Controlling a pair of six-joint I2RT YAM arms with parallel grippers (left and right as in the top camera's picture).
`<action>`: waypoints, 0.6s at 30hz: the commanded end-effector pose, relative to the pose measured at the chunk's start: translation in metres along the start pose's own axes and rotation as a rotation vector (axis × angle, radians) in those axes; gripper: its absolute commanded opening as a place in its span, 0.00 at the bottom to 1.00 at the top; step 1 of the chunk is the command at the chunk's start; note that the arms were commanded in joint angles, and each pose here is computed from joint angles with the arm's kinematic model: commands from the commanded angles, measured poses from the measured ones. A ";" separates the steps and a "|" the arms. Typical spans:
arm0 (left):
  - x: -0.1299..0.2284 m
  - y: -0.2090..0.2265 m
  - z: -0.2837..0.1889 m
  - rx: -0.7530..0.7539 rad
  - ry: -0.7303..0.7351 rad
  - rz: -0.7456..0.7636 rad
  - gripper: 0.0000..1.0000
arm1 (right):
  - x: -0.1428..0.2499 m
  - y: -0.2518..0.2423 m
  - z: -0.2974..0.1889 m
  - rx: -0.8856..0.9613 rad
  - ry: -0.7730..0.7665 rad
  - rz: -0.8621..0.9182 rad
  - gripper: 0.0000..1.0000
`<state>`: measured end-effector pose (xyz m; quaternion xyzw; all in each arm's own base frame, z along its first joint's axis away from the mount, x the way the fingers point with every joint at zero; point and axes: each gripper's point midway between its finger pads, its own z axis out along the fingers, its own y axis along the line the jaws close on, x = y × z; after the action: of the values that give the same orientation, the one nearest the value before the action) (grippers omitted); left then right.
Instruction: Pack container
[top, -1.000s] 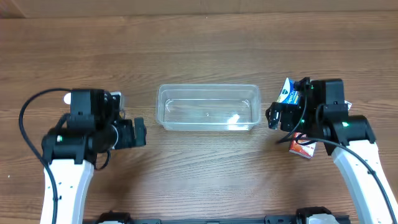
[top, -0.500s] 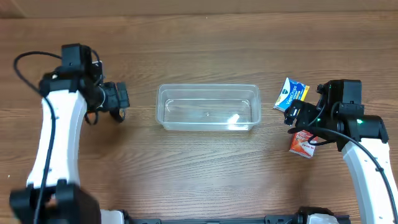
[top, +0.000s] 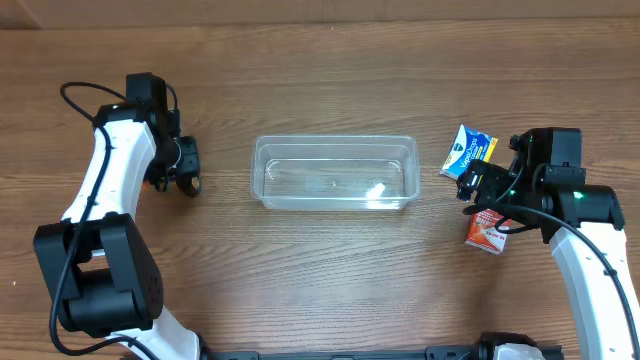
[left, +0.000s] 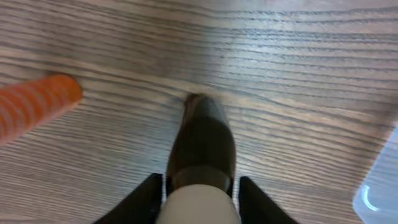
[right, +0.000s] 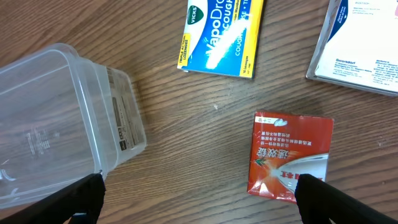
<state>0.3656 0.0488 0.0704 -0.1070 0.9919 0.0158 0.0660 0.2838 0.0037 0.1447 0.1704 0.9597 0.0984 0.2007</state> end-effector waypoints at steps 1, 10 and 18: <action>-0.009 0.010 -0.001 -0.051 -0.023 0.005 0.35 | -0.012 0.005 -0.010 -0.017 -0.043 0.003 1.00; -0.012 0.004 -0.007 -0.041 -0.033 -0.012 0.20 | -0.012 0.005 -0.010 -0.018 -0.043 0.003 1.00; -0.027 -0.085 -0.175 0.130 -0.376 0.108 0.04 | -0.012 0.005 -0.010 -0.017 -0.042 0.003 1.00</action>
<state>0.3859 0.0009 0.1620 -0.0554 0.9882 0.0142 0.1423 0.2838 0.0037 0.1446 0.1706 0.9597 0.0982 0.2007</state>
